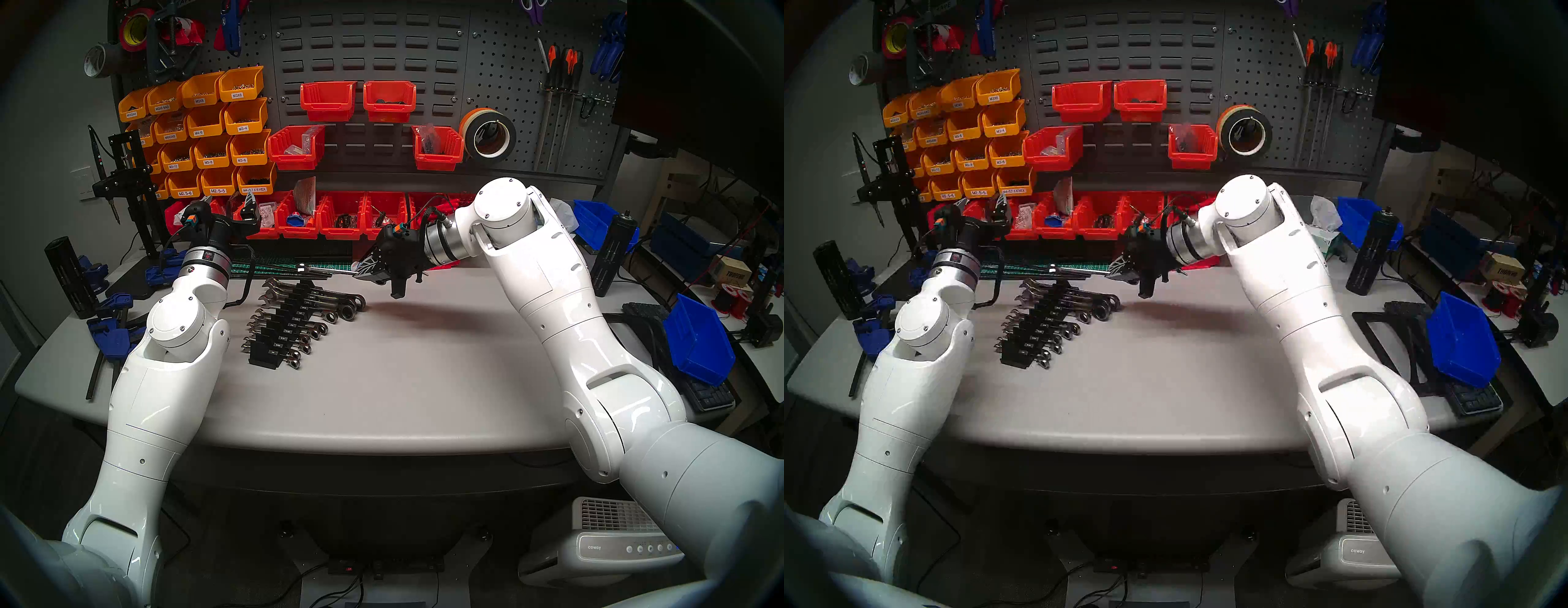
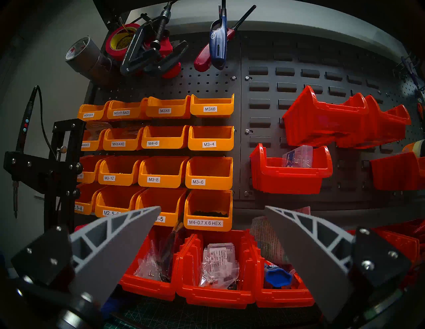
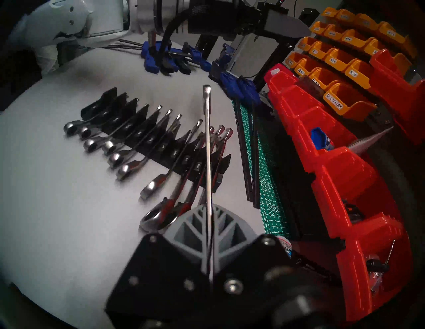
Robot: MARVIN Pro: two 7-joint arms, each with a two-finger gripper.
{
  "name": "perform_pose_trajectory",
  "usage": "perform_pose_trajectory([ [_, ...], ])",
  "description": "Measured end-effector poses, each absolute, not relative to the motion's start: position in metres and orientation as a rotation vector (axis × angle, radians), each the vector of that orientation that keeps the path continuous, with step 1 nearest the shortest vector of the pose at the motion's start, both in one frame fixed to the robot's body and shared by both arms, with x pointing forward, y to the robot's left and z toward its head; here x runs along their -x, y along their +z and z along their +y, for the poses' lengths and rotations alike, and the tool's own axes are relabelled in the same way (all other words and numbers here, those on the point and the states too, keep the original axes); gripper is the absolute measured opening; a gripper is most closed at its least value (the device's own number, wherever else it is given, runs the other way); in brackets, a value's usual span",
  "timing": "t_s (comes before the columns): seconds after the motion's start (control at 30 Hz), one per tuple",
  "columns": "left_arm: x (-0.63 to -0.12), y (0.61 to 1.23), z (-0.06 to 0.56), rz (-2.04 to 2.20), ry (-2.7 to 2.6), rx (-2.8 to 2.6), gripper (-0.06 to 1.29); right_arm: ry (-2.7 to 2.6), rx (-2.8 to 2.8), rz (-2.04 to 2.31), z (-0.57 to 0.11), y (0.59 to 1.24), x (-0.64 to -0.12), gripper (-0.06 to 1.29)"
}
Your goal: Put the wrenches on the table into the correct slot in the case
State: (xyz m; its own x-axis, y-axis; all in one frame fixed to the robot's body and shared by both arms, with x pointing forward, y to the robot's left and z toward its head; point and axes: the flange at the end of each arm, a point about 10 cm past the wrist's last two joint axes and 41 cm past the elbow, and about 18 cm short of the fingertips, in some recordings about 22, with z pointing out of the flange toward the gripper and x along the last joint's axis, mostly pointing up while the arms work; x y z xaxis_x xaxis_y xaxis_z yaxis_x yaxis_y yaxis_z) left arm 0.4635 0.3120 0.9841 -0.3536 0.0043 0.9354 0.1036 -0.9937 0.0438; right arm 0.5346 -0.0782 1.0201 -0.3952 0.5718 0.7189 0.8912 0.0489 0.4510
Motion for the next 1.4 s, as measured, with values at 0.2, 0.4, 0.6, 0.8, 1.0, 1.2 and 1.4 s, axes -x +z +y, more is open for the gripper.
perform_pose_trajectory([
  [0.2, -0.464, 0.984, 0.312, -0.147, -2.532, 1.75, 1.24, -1.256, 1.483, -1.962, -0.077, 1.021, -0.534, -0.04],
  [0.4, -0.464, 0.984, 0.312, -0.147, -2.532, 1.75, 1.24, -1.218, 1.48, -1.95, -0.074, 1.021, -0.532, -0.04],
  [0.6, -0.464, 0.984, 0.312, -0.147, -2.532, 1.75, 1.24, -1.188, 1.469, -1.95, -0.067, 1.022, -0.529, -0.04],
  [0.8, -0.464, 0.984, 0.312, -0.147, -2.532, 1.75, 1.24, -1.18, 1.463, -1.951, -0.059, 1.022, -0.529, -0.04],
  [1.0, -0.464, 0.984, 0.312, -0.147, -2.532, 1.75, 1.24, -1.183, 1.461, -1.946, -0.05, 1.023, -0.53, -0.04],
  [1.2, -0.464, 0.984, 0.312, -0.147, -2.532, 1.75, 1.24, -1.191, 1.458, -1.941, -0.043, 1.023, -0.531, -0.04],
  [1.4, -0.464, 0.984, 0.312, -0.147, -2.532, 1.75, 1.24, -1.197, 1.457, -1.939, -0.04, 1.023, -0.532, -0.04],
])
